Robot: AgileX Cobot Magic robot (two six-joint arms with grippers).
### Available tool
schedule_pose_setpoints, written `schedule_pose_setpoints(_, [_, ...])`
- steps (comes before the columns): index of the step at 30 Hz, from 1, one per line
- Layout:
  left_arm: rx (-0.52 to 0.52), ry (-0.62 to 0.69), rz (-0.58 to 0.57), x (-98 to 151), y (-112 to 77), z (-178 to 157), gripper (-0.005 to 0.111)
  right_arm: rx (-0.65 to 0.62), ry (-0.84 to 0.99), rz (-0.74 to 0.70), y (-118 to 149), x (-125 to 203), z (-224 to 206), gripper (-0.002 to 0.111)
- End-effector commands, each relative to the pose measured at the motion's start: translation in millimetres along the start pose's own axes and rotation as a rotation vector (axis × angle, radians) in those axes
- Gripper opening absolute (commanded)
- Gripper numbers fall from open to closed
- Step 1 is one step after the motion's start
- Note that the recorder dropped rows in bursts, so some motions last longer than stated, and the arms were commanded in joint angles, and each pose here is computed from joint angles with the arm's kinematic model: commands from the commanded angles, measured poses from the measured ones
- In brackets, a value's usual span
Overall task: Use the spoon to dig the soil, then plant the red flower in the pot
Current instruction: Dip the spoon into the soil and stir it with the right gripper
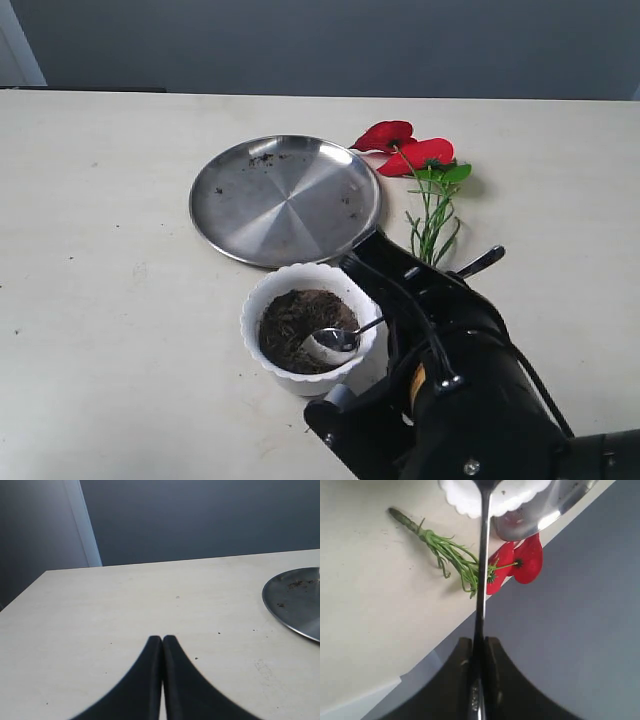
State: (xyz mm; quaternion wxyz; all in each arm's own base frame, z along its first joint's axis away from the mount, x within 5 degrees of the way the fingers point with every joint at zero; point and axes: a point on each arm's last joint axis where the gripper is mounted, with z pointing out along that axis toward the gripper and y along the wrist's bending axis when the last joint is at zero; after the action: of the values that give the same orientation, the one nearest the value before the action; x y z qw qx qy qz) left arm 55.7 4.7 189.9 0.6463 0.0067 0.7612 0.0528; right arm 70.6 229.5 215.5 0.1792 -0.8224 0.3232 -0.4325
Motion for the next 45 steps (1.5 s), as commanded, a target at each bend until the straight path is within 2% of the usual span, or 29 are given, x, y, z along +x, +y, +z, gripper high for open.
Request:
schedule_pose_setpoints(1, [0.008, -0.017, -0.008, -2, -0.4, -1, 0.0, 0.045, 0.021, 0.021, -3, 1, 0, -0.001])
schedule_pose_setpoints(16, [0.008, -0.017, -0.008, -2, -0.4, -1, 0.0, 0.167, 0.03, 0.141, -14, 2, -1, -0.001])
schedule_pose_setpoints(19, [0.008, -0.017, -0.008, -2, -0.4, -1, 0.0, 0.142, 0.025, 0.123, -12, 3, -2, -0.001])
schedule_pose_setpoints(23, [0.008, -0.017, -0.008, -2, -0.4, -1, 0.0, 0.013, 0.01, 0.074, -1, 2, -1, -0.001])
schedule_pose_setpoints(25, [0.008, -0.017, -0.008, -2, -0.4, -1, 0.0, -0.009, 0.006, 0.073, 1, 1, -1, -0.001])
schedule_pose_setpoints(32, [0.008, -0.017, -0.008, -2, -0.4, -1, 0.0, -0.019, 0.022, 0.086, 3, -6, 4, -0.001])
schedule_pose_setpoints(39, [0.008, -0.018, -0.009, -2, -0.4, -1, 0.0, 0.112, 0.035, 0.179, -8, -6, 5, -0.001])
schedule_pose_setpoints(45, [0.008, -0.018, -0.009, -2, -0.4, -1, 0.0, 0.09, 0.016, 0.22, -8, 1, -1, -0.001])
